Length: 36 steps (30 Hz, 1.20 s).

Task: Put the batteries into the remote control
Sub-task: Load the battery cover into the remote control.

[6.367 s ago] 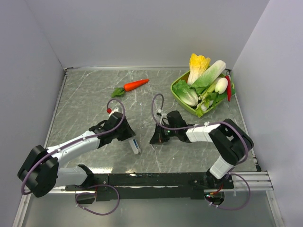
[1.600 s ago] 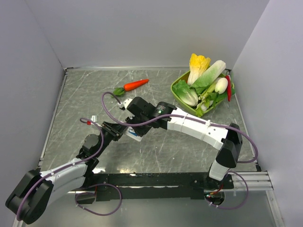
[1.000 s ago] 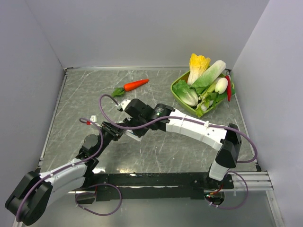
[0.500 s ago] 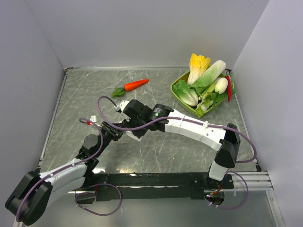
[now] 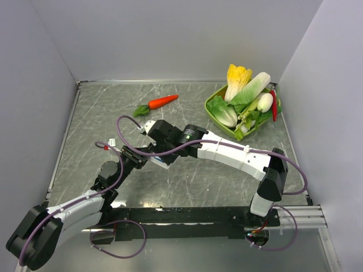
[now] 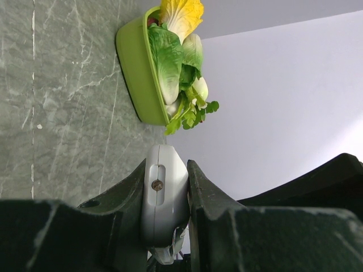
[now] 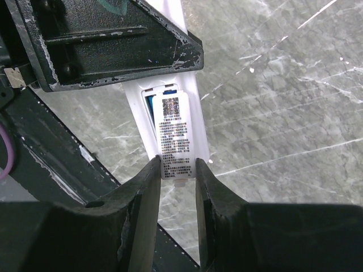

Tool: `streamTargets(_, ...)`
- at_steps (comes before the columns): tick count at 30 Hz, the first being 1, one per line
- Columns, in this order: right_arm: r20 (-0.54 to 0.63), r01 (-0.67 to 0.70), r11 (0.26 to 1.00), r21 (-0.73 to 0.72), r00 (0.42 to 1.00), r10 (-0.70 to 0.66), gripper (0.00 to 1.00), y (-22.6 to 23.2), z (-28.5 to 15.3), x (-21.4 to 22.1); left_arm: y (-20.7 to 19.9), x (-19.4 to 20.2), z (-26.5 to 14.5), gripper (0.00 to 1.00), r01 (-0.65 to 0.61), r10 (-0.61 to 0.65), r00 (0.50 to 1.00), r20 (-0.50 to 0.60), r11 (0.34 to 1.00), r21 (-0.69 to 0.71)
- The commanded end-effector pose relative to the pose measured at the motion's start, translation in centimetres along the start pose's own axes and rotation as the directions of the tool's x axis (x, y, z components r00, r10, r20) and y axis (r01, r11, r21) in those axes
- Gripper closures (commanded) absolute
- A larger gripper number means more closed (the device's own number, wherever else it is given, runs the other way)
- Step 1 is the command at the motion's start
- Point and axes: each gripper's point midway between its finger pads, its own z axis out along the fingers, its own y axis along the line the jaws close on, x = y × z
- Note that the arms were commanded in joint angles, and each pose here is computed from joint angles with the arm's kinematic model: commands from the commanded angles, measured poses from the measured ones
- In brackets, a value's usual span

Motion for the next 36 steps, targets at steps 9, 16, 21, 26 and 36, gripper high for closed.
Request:
streamTargets(9, 0.082, 0.0, 1.0, -0.016, 0.997, 0.002, 1.0, 0.6, -1.0, -2.0, 6.1, 1.3, -3.4, 0.99, 0.02, -0.023, 0.999, -0.023, 0.994, -0.106)
streamTargets(16, 0.057, 0.012, 1.0, -0.026, 0.998, -0.011, 1.0, 0.8, -0.8, -1.6, 6.0, 1.2, -3.4, 0.99, 0.017, -0.02, 1.0, -0.022, 0.994, -0.103)
streamTargets(21, 0.038, 0.026, 0.999, -0.034, 0.999, -0.024, 1.0, 1.2, -0.6, -1.4, 6.0, 1.3, -3.4, 0.99, 0.02, -0.023, 0.999, -0.023, 0.994, -0.103)
streamTargets(26, 0.027, 0.028, 0.999, -0.028, 0.999, -0.027, 1.0, 1.3, -0.4, -1.3, 5.8, 1.2, -3.4, 0.99, 0.02, -0.022, 1.0, -0.02, 0.995, -0.098)
streamTargets(36, 0.004, -0.007, 1.0, 0.003, 1.0, 0.007, 1.0, 1.0, 0.2, -1.0, 5.4, 1.2, -3.4, 0.99, 0.018, -0.019, 1.0, -0.019, 0.997, -0.079)
